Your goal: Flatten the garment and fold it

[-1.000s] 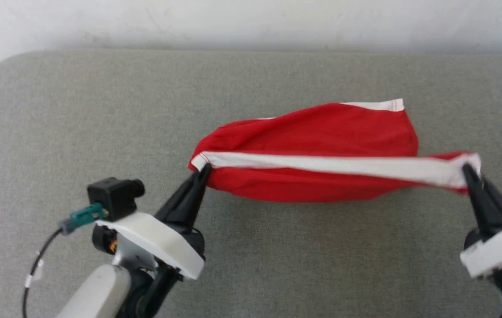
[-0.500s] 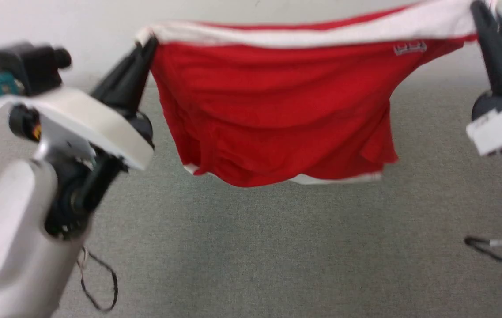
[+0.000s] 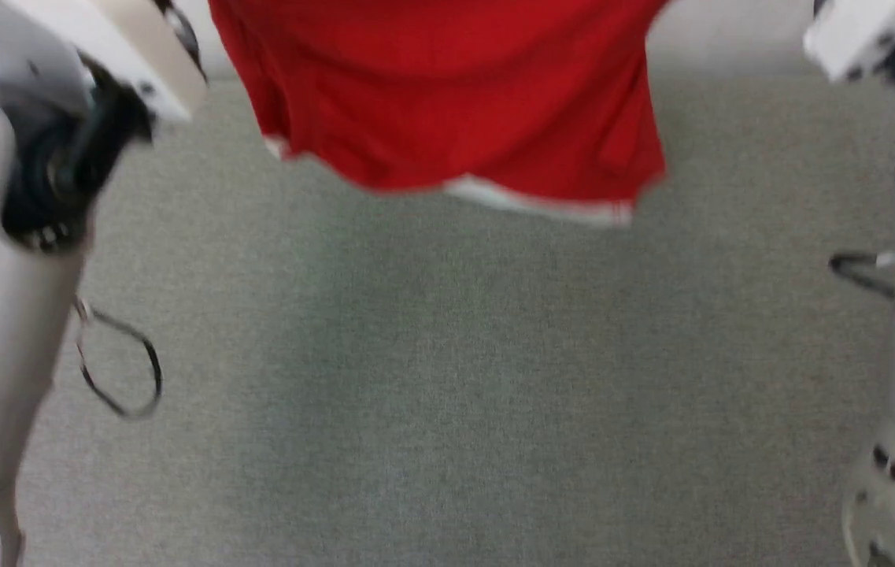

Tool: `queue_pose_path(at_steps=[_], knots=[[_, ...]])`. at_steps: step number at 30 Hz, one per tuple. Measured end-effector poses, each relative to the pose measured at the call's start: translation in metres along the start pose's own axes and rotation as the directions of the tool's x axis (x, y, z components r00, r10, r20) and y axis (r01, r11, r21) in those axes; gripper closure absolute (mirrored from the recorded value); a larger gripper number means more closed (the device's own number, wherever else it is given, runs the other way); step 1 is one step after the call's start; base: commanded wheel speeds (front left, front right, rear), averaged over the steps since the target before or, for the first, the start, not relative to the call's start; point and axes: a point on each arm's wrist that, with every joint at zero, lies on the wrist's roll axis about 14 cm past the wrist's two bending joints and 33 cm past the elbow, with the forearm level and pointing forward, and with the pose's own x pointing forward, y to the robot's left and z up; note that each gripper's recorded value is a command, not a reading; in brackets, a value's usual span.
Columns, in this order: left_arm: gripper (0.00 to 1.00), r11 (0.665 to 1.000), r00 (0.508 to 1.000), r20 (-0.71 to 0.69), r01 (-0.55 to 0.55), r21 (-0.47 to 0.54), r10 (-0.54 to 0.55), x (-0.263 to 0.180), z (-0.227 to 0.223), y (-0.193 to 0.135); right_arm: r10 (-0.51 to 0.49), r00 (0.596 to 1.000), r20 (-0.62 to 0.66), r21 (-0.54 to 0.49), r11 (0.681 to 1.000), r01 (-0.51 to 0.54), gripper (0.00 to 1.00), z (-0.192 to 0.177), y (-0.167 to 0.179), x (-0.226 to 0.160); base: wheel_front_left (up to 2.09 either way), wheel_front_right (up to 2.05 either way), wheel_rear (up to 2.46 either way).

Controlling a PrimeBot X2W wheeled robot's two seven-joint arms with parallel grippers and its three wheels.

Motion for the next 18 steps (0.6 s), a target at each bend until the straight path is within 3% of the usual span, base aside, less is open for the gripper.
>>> queue_pose_path(at_steps=[4,10,13,18], knots=[[1.00,0.999,0.994,0.110,-0.031,0.036,0.027,0.040,0.025,0.010,-0.027,0.999,0.032,-0.066,0.997,0.029,1.00,0.009,-0.011,0.041,0.00,0.00,0.00],[1.00,0.999,0.961,0.273,-0.045,-0.007,0.045,0.093,0.039,0.024,-0.061,0.997,0.055,-0.128,0.989,0.068,1.00,-0.005,-0.032,0.096,0.00,0.00,0.00],[1.00,0.999,0.949,0.312,-0.040,-0.034,0.049,0.116,0.020,0.034,-0.075,0.996,0.041,-0.146,0.986,0.080,1.00,-0.031,-0.045,0.119,0.00,0.00,0.00],[1.00,0.998,0.962,0.270,-0.012,-0.054,0.026,0.147,-0.052,0.046,-0.099,0.995,-0.016,-0.150,0.984,0.096,1.00,-0.093,-0.069,0.148,0.00,0.00,0.00]])
